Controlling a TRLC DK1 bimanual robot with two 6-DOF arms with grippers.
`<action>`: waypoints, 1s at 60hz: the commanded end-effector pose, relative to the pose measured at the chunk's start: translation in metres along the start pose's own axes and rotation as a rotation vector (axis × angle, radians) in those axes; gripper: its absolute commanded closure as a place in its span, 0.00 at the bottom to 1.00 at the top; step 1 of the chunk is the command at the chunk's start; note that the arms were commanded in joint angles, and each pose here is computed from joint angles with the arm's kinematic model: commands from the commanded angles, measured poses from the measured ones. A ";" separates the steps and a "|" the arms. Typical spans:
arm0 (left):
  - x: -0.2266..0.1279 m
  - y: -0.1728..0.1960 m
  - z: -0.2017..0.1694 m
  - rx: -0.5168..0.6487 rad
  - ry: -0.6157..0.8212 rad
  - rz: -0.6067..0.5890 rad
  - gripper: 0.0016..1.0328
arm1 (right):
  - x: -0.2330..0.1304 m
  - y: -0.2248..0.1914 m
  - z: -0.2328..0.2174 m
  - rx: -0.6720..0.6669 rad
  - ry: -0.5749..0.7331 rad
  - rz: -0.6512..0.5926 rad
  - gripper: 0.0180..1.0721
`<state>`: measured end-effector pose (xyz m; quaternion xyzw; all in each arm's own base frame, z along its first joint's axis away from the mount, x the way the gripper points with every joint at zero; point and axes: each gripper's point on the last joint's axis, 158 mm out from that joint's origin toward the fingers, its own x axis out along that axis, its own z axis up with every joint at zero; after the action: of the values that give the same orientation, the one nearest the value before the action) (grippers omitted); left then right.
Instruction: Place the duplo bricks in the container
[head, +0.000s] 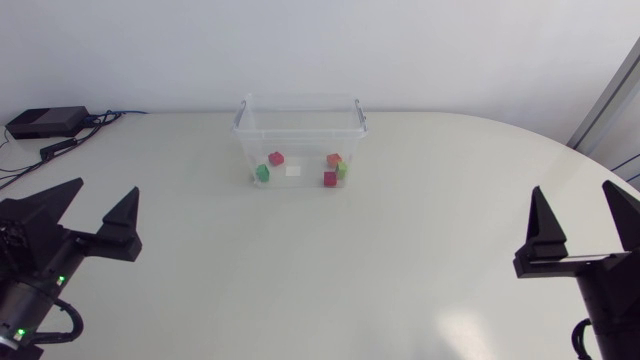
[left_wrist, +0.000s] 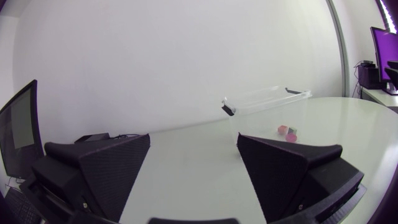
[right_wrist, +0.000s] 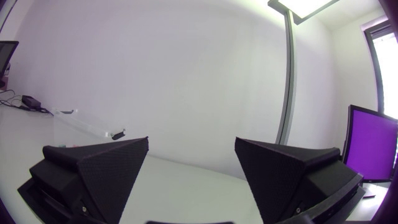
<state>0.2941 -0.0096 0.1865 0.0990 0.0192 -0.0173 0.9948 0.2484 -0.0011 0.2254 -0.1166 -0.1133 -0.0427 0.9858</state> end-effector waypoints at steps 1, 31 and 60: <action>-0.005 -0.003 0.000 -0.037 -0.022 -0.008 0.04 | -0.001 0.001 -0.008 0.048 0.018 0.003 0.05; -0.025 0.002 -0.015 -0.152 -0.048 0.020 0.04 | -0.004 0.007 -0.034 0.122 0.119 0.040 0.05; -0.038 -0.002 -0.038 -0.199 0.020 0.012 0.04 | -0.012 0.017 -0.073 0.229 0.283 0.082 0.05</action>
<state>0.2558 -0.0037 0.1618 0.0165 0.0215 -0.0089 0.9996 0.2544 -0.0010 0.1599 -0.0238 0.0119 -0.0053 0.9996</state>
